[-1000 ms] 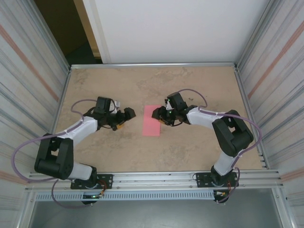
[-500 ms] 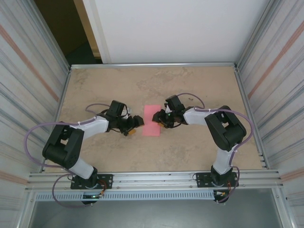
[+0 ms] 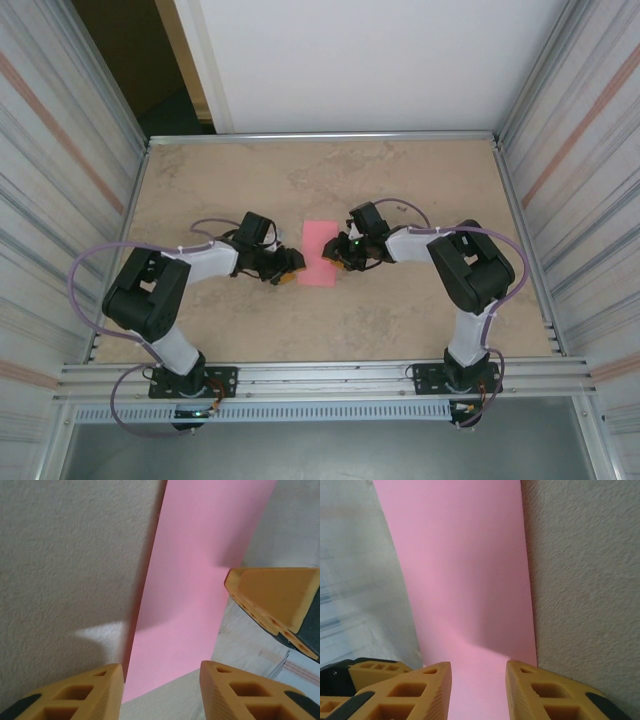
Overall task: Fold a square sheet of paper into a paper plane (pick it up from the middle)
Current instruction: Move the paper to the center of the table, then third fold the triangle at the center of the table.
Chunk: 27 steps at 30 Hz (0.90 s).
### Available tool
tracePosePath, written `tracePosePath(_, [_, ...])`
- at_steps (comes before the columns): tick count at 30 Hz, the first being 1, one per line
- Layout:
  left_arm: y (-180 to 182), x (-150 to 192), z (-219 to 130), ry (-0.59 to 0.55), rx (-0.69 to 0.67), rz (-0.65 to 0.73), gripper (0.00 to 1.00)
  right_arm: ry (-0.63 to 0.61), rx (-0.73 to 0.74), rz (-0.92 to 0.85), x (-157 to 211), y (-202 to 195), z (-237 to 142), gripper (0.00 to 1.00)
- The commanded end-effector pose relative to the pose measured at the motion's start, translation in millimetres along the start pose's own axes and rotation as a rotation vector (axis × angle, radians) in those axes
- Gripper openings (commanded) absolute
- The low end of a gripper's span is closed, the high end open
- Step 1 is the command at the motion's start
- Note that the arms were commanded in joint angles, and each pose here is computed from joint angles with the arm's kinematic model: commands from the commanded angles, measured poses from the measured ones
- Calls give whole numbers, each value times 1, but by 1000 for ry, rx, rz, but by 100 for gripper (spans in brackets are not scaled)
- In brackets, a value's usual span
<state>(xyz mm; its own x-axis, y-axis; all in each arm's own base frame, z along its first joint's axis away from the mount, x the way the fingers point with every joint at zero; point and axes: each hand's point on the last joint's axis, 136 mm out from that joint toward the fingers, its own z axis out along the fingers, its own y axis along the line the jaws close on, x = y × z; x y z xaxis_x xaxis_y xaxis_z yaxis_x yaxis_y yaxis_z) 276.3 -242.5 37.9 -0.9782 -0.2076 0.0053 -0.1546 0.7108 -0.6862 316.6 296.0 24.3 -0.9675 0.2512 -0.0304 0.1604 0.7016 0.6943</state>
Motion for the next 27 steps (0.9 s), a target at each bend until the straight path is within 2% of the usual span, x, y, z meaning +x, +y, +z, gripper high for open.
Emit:
tracePosePath(1, [-3, 0, 2, 15, 1, 20, 44, 43, 103, 61, 14, -40, 8, 33])
tracePosePath(12, [-13, 3, 7, 65, 53, 42, 42, 43, 96, 61, 13, -38, 6, 33])
tracePosePath(19, [-25, -5, 2, 65, 95, 71, 42, 37, 89, 58, 12, -36, 3, 33])
tracePosePath(27, [-22, -15, 7, 67, 95, 63, 41, 32, 86, 54, 12, -35, 1, 33])
